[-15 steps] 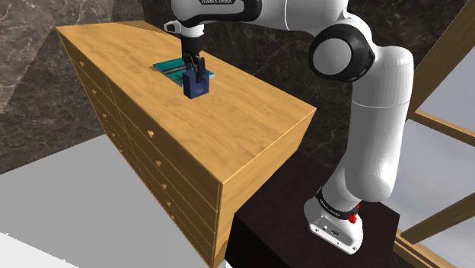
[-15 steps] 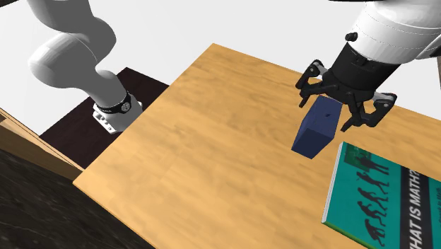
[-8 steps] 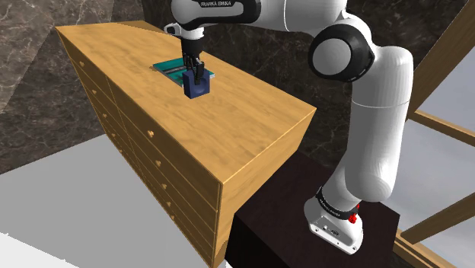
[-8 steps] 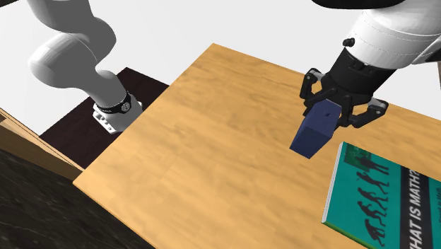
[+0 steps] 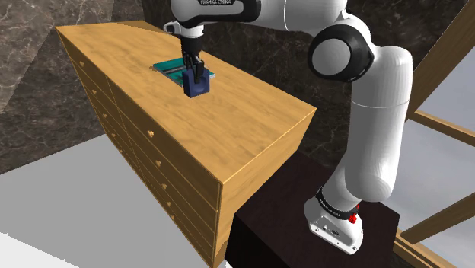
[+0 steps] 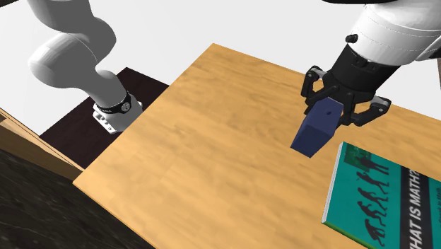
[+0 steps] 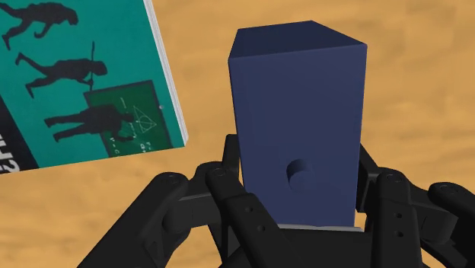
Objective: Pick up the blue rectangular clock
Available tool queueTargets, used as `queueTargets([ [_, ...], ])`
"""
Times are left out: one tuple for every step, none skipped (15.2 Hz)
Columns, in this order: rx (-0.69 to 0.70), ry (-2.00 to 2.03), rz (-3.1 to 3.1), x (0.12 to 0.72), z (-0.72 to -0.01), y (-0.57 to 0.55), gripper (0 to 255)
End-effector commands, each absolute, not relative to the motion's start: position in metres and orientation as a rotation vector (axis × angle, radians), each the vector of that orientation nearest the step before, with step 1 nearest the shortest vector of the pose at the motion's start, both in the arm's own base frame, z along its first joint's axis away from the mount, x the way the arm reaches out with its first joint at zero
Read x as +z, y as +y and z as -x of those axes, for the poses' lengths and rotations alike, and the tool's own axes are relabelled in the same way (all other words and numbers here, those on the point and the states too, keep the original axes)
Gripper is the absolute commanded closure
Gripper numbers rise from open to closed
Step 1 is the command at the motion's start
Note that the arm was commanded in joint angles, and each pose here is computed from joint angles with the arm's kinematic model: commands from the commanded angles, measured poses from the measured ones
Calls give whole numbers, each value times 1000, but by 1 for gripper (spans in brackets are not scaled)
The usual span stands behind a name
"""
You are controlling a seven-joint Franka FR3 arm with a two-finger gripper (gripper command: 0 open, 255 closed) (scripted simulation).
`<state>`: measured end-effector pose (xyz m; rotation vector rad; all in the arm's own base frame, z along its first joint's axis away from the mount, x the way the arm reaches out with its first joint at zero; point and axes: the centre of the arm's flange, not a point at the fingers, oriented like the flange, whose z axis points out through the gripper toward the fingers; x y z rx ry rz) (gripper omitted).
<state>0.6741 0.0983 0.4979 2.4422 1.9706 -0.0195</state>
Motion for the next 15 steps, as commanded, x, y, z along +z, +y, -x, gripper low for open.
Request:
queueTargets([
  [-20,1970,-2442,507,-674,98,255],
  [-20,1970,-2442,513,-674,98,255],
  [-20,1970,-2442,518,-674,98,255],
  [-20,1970,-2442,523,-674,98,255],
  [-20,1970,-2442,529,-674,98,255],
  [-20,1970,-2442,534,-674,98,255],
  [-20,1970,-2442,539,-674,98,255],
  [-20,1970,-2442,544,-674,98,255],
  [-20,1970,-2442,550,-674,98,255],
  [-20,1970,-2442,555,-674,98,255],
  [-20,1970,-2442,560,-674,98,255],
  [-20,1970,-2442,565,-674,98,255],
  [-20,1970,-2442,571,-674,98,255],
  [-20,1970,-2442,572,-674,98,255],
  [-20,1970,-2442,572,-674,98,255],
])
